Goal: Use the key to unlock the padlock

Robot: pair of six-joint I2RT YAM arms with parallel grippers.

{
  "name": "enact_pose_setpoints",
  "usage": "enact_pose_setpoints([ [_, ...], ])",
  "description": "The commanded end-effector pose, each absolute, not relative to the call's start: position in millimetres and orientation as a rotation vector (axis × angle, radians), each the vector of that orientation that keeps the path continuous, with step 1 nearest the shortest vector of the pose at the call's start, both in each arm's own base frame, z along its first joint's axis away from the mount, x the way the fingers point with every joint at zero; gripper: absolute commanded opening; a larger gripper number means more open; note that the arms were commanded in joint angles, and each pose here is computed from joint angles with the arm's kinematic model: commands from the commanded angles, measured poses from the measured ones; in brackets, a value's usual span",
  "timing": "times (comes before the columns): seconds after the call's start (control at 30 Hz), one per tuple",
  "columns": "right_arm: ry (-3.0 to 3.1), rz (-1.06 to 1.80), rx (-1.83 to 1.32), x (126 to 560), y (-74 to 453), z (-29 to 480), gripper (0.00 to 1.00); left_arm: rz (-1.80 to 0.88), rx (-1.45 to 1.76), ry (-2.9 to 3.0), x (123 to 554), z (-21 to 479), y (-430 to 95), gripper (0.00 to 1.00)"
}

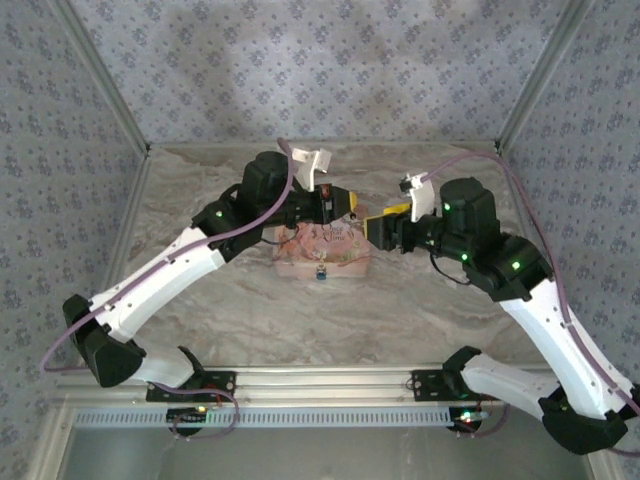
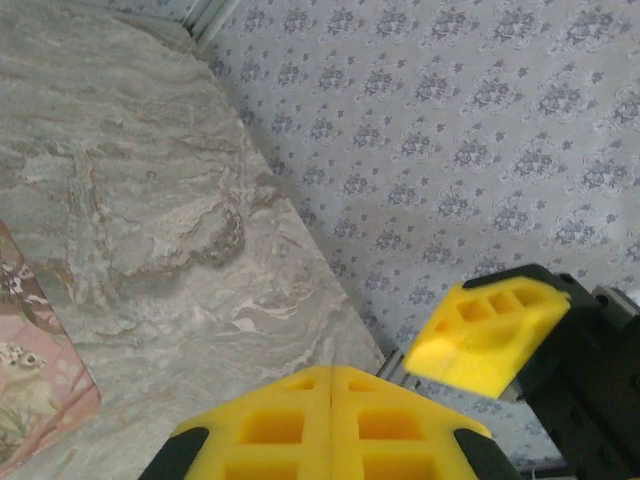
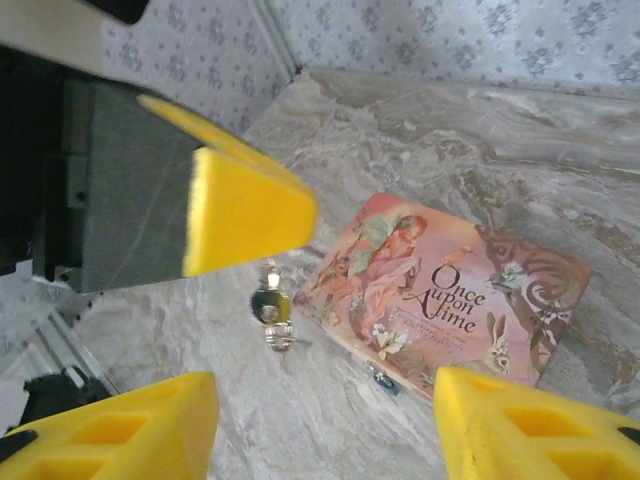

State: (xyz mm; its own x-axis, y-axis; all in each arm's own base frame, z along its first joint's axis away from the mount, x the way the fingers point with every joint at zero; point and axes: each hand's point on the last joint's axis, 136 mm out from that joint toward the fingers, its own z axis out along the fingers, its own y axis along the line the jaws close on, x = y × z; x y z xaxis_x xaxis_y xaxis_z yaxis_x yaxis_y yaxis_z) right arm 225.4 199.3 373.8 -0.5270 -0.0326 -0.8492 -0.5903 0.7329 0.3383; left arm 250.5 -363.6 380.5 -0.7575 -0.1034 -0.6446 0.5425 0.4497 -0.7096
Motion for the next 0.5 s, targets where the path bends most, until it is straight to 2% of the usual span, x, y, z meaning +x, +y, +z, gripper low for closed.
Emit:
enact_pose_setpoints([
  [0.0,1.972,0.834,-0.413,227.6,195.3,383.4,0.64,-1.312,0.435,1.918,246.6,420.9,-349.1,0.0],
  [0.2,1.948,0.896,-0.355,242.6,192.1,367.5,0.67,-1.265,0.452,1.854,254.5,432.3,-336.2,0.0],
  [0.47,1.904,1.061,-0.185,267.1,185.4,348.9,0.64,-1.202,0.481,1.748,264.9,453.7,-328.0,0.0],
])
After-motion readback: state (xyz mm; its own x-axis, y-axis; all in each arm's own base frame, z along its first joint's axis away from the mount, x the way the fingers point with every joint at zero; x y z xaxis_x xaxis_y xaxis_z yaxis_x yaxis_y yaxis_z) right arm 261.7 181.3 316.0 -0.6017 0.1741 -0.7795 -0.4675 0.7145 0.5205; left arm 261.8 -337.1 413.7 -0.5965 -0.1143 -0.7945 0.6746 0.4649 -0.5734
